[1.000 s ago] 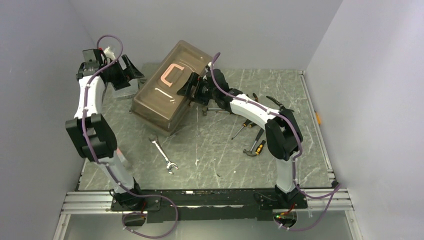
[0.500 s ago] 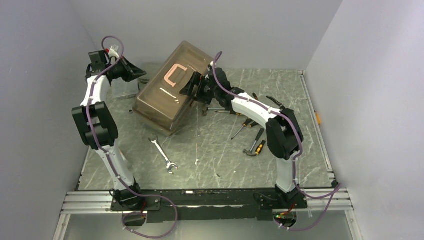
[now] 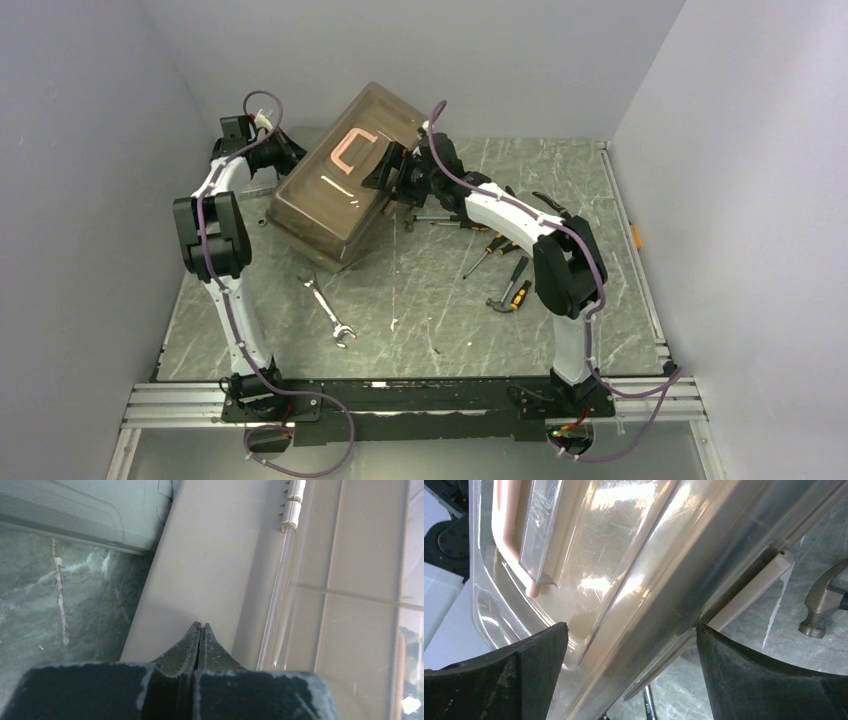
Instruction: Pack the tool kit
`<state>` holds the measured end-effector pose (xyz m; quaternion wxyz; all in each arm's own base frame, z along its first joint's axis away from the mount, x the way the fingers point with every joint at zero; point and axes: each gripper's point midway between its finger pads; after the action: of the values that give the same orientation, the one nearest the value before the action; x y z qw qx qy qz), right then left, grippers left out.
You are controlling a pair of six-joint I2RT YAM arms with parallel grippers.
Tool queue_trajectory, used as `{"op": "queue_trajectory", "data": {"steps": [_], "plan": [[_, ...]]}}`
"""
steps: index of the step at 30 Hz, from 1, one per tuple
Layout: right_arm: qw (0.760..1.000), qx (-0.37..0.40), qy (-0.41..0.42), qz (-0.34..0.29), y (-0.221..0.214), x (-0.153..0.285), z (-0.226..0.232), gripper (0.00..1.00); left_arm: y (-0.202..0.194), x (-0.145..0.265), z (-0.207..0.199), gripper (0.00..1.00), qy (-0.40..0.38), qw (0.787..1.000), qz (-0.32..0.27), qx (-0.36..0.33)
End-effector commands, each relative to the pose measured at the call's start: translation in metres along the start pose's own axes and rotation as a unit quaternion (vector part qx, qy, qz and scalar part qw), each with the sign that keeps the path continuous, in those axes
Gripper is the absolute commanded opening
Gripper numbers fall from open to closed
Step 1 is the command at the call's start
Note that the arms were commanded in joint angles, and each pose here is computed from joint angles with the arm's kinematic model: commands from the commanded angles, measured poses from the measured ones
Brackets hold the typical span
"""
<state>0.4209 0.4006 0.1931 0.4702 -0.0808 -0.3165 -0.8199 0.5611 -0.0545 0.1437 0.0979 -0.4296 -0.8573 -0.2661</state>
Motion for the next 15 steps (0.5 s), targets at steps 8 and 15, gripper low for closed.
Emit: {"op": "queue_trajectory", "data": {"steps": [8, 15], "plan": [[0.999, 0.035, 0.004, -0.019, 0.0, 0.039, 0.006, 1.0, -0.168, -0.003, -0.036, 0.0, -0.005, 0.991, 0.134, 0.001], [0.999, 0.036, 0.004, -0.017, -0.01, 0.063, -0.002, 1.0, -0.199, 0.02, -0.056, 0.0, -0.006, 0.991, 0.128, -0.025]]}}
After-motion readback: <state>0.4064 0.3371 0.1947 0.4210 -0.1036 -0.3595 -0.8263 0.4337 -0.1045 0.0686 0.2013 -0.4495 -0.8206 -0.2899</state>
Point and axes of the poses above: each gripper's point midway between its finger pads, its own x axis back along the fingers, its own z axis along the line the jaws close on, y = z × x, and after that the axes turned 2 degrees about -x, right-handed
